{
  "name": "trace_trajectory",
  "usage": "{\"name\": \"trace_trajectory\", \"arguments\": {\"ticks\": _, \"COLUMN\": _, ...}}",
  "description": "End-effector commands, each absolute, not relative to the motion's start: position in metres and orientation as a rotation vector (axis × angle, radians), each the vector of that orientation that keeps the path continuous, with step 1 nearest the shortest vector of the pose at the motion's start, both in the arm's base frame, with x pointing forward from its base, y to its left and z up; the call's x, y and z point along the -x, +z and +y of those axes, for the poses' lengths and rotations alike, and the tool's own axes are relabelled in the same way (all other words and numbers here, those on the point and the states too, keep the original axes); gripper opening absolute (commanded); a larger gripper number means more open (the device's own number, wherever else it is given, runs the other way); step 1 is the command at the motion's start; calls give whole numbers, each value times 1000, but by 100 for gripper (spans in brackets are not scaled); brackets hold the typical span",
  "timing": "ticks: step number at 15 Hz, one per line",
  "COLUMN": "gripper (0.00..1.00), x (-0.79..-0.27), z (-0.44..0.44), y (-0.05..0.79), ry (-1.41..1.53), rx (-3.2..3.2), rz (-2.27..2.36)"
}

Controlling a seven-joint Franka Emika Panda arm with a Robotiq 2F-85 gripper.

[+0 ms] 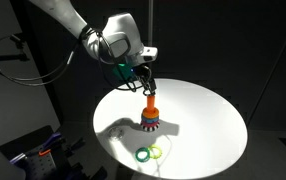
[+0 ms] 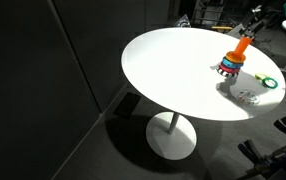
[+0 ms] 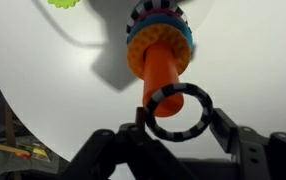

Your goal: Place the black and white ring on the stack

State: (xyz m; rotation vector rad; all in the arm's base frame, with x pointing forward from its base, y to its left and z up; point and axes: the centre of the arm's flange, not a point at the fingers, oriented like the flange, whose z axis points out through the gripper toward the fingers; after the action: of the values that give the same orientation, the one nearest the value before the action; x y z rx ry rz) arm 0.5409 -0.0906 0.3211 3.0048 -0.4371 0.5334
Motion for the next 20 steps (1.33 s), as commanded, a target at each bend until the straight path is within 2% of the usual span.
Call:
{"name": "trace_trajectory", "arguments": {"ticks": 1, "gripper": 42, "x": -550, "z": -98, "y": 321, "ry": 506, "rx": -2989, "rz": -459}}
{"name": "trace_trajectory", "arguments": {"ticks": 13, "gripper": 42, "x": -549, "z": -110, "y": 289, "ry": 414, "rx": -3025, "rz": -490}}
{"name": "trace_trajectory", "arguments": {"ticks": 14, "gripper": 92, "x": -549, "z": -110, "y": 289, "ry": 406, "rx": -3037, "rz": -501}}
{"name": "trace_trajectory", "arguments": {"ticks": 17, "gripper": 100, "x": -546, "z": -107, "y": 293, "ry": 371, "rx": -3066, "rz": -506}}
{"name": "trace_trajectory", "arguments": {"ticks": 20, "gripper": 100, "x": -540, "z": -99, "y": 298, "ry": 308, "rx": -3102, "rz": -457}}
